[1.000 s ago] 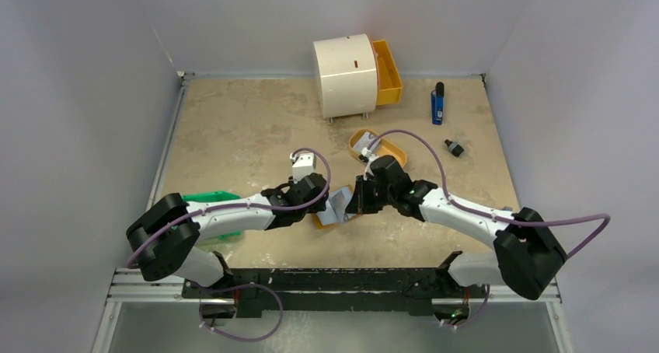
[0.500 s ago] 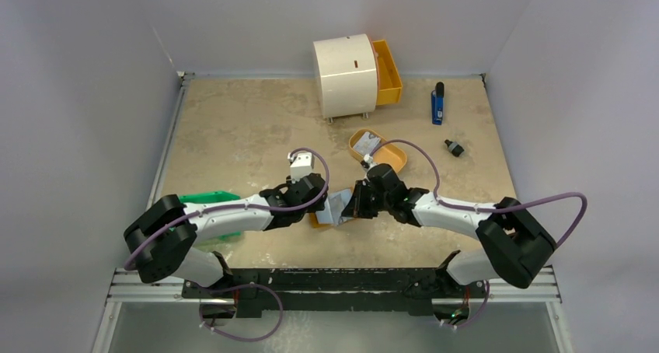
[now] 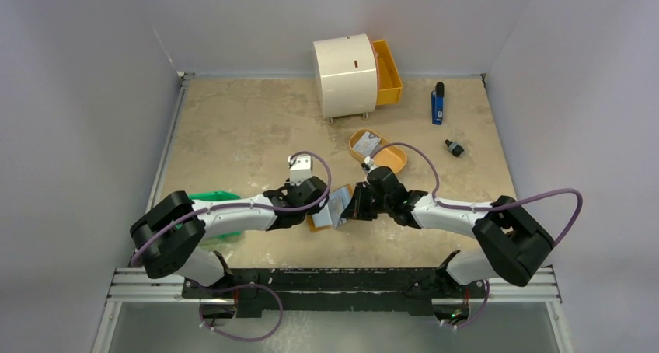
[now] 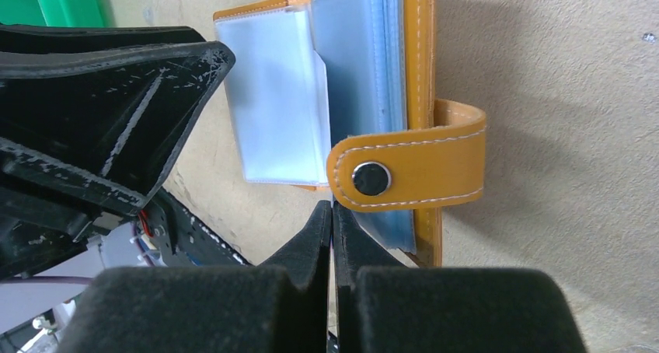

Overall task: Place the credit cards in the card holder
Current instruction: Insert the credit card into the card holder.

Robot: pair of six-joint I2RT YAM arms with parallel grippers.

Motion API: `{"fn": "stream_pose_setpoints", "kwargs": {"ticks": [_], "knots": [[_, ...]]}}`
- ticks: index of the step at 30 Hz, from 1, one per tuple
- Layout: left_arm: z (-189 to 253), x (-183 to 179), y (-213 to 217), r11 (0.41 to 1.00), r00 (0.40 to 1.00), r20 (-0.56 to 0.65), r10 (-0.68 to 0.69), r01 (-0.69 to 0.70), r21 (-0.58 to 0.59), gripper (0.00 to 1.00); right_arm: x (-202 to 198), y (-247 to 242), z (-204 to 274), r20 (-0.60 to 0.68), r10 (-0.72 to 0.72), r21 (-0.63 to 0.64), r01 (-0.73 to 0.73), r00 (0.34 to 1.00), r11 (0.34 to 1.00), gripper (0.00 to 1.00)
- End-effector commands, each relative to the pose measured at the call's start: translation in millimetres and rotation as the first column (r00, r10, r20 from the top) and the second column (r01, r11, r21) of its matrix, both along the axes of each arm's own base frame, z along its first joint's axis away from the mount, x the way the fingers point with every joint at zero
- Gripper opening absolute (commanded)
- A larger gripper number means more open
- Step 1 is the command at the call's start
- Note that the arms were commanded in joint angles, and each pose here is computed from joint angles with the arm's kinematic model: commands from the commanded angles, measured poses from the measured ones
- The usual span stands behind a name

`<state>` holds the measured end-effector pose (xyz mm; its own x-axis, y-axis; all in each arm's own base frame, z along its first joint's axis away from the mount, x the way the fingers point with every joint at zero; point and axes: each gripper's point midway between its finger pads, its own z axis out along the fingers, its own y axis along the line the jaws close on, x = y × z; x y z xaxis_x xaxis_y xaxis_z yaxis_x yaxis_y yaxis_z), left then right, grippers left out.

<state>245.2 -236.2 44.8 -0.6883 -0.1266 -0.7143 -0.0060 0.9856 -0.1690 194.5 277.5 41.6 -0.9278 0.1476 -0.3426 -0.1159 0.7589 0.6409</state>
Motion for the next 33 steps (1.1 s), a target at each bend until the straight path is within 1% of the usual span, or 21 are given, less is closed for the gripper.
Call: {"fn": "stream_pose_setpoints", "kwargs": {"ticks": [1,6,10,16,33], "knots": [[-7.3,-1.5,10.8,0.999,1.000,0.008,0.027,-0.027,0.029,0.35,3.2,1.0,1.7,0.025,-0.007,0.006,0.007,1.000,1.000,0.00],[-13.1,-3.6,11.5,0.999,1.000,-0.002,0.022,-0.022,0.033,0.29,6.1,3.1,4.8,0.044,0.017,-0.004,-0.017,0.999,1.000,0.00],[-15.0,-3.1,12.0,0.999,1.000,-0.003,0.022,-0.022,0.042,0.27,9.6,5.3,4.2,0.049,0.036,-0.027,-0.035,0.998,0.999,0.00],[-20.8,-4.2,12.5,0.998,1.000,-0.013,0.017,-0.016,0.056,0.24,9.3,9.9,-1.7,0.022,0.055,-0.033,-0.054,0.998,0.998,0.00],[-25.2,-6.1,14.2,0.998,1.000,-0.019,0.013,-0.012,0.059,0.21,17.3,19.2,-12.7,-0.008,0.027,-0.021,-0.027,1.000,0.999,0.00]]}}
